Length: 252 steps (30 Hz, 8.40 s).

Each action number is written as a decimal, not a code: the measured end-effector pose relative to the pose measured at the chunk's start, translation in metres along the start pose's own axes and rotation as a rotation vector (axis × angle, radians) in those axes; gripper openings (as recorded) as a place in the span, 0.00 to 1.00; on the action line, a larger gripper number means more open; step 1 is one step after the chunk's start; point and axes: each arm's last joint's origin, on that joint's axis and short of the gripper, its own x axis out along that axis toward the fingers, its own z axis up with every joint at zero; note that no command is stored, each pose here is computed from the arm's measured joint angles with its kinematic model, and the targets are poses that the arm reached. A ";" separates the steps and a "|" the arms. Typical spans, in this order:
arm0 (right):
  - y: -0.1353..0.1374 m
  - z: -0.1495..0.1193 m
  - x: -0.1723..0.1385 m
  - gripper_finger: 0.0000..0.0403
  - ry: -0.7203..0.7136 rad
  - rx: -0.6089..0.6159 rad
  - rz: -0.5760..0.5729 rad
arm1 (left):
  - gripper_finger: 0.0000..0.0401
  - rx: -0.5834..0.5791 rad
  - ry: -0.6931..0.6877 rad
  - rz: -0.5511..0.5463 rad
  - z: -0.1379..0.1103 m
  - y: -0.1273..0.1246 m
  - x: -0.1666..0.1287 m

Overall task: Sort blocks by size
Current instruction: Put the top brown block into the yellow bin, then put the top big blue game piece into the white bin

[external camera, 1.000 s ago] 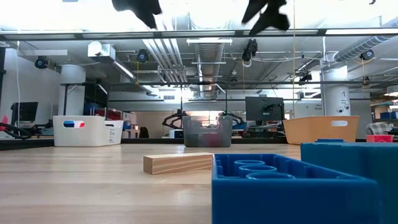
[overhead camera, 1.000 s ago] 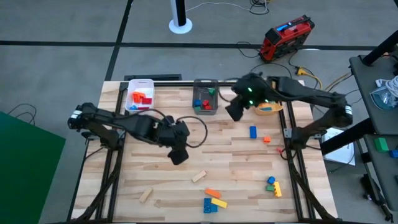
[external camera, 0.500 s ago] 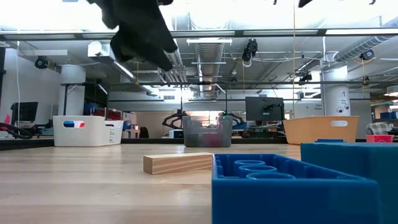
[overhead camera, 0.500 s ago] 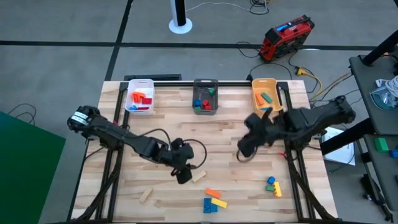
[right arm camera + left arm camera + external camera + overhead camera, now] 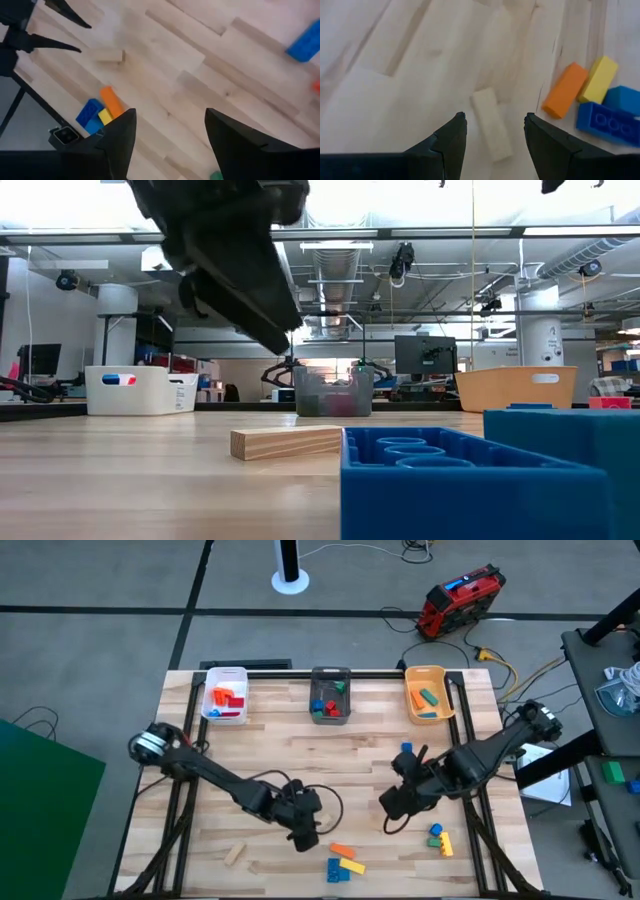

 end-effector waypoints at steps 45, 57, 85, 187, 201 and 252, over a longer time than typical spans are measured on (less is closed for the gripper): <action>-0.011 0.009 0.015 0.63 -0.014 0.013 -0.054 | 0.17 0.132 0.023 0.166 0.018 -0.014 -0.002; 0.000 0.055 0.006 0.66 -0.096 -0.043 0.240 | 0.17 0.288 -0.196 0.213 0.075 -0.001 -0.095; 0.012 0.119 0.010 0.69 -0.184 -0.144 0.563 | 0.17 0.408 -0.330 0.317 0.117 0.017 -0.130; -0.204 0.225 0.009 0.32 -0.123 0.151 -0.379 | 0.48 0.156 -0.154 0.394 0.096 0.035 -0.128; -0.101 0.141 -0.005 0.24 -0.148 0.022 -0.170 | 0.48 0.104 -0.065 0.423 0.087 0.040 -0.129; -0.192 0.074 0.180 0.55 0.094 0.316 -0.349 | 0.48 0.034 -0.004 0.444 0.080 0.044 -0.130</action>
